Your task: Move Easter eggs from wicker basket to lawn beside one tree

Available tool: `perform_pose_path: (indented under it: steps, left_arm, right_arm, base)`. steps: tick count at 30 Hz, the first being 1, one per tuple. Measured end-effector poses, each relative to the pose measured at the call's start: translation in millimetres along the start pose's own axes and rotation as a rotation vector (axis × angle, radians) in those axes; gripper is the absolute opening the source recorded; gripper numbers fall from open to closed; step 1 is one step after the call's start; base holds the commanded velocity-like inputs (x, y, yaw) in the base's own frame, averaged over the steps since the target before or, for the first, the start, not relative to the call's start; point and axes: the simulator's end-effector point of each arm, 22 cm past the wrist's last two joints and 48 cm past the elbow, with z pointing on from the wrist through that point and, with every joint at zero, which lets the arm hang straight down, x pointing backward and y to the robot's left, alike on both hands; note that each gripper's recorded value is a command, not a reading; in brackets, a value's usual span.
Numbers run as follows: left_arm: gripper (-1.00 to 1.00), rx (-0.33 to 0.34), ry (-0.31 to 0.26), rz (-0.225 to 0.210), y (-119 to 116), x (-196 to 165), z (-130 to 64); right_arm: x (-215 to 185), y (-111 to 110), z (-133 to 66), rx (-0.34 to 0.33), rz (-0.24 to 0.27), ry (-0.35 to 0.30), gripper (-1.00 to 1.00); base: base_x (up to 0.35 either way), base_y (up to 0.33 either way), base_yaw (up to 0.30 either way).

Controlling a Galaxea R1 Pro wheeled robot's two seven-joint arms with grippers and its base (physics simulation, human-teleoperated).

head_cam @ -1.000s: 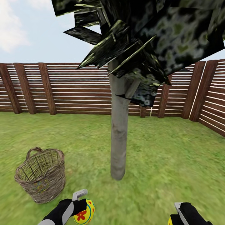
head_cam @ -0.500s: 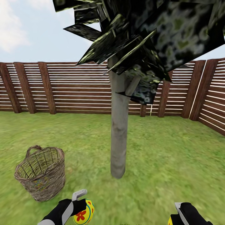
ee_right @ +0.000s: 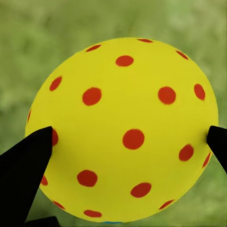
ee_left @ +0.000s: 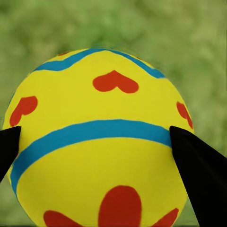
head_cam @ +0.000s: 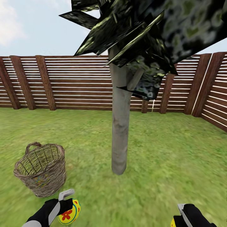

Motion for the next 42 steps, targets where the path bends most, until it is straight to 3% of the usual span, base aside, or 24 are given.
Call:
perform_pose_path:
  steps: [42]
  left_arm:
    - [-1.00, -0.038, 0.176, -0.006, 12, 83, 49.9]
  right_arm:
    - [57, 8, 52.8, 0.009, -0.031, 0.165, -1.00]
  base:
    - [0.000, 0.000, 0.000]
